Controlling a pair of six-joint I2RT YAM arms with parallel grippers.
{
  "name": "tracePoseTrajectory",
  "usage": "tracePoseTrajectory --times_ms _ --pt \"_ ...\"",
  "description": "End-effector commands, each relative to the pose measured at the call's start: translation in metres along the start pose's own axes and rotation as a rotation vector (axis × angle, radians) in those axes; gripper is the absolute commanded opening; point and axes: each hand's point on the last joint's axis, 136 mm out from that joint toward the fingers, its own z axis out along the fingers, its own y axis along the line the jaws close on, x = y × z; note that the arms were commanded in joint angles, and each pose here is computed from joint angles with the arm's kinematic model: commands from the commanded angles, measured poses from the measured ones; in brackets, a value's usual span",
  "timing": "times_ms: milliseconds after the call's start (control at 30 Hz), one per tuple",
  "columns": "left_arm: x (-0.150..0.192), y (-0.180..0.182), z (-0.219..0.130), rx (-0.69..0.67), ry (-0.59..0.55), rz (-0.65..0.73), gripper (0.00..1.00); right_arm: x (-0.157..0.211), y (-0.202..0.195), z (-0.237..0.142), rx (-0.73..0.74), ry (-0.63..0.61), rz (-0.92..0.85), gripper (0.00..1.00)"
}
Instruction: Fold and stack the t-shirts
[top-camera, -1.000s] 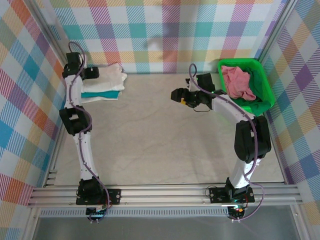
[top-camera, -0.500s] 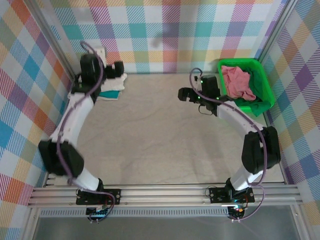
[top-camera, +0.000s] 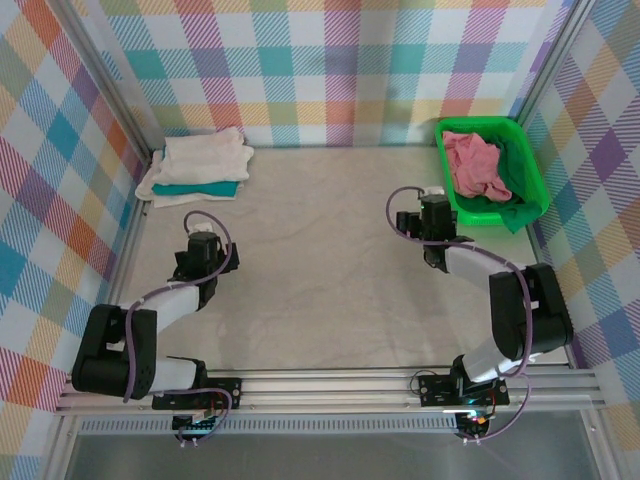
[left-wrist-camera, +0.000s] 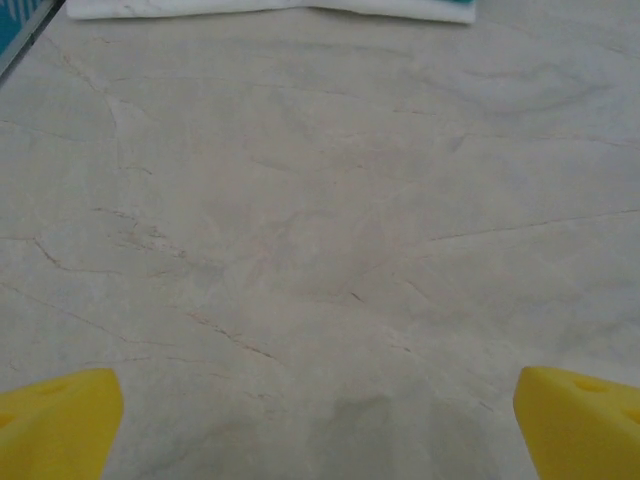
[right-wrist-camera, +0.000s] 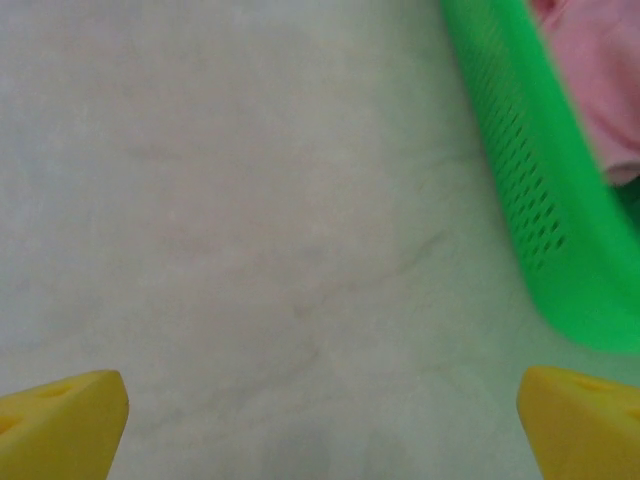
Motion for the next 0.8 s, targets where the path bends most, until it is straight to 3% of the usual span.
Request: tracePoseTrajectory --times_ms 0,133,233,367,467,767 --pt "-0.048 -0.009 0.009 0.035 -0.180 -0.039 1.00 -0.019 -0.014 0.002 -0.008 -0.053 0.047 1.00" --pt "-0.042 -0.013 0.027 0.041 -0.179 -0.047 1.00 -0.018 -0.025 0.001 -0.024 -0.049 0.093 1.00" --pt "-0.040 -0.015 0.024 0.074 -0.180 -0.052 1.00 -0.011 -0.029 -0.002 -0.021 -0.013 0.101 1.00" --pt "-0.029 -0.026 0.015 0.172 -0.281 -0.032 1.00 -0.004 -0.029 -0.012 -0.054 -0.002 0.127 1.00" --pt "-0.028 -0.030 0.012 0.196 -0.270 -0.018 1.00 0.013 -0.026 -0.017 -0.073 0.014 0.112 1.00" --pt "-0.026 -0.046 0.018 0.251 -0.228 0.038 1.00 0.018 -0.023 -0.034 -0.116 -0.260 -0.014 1.00"
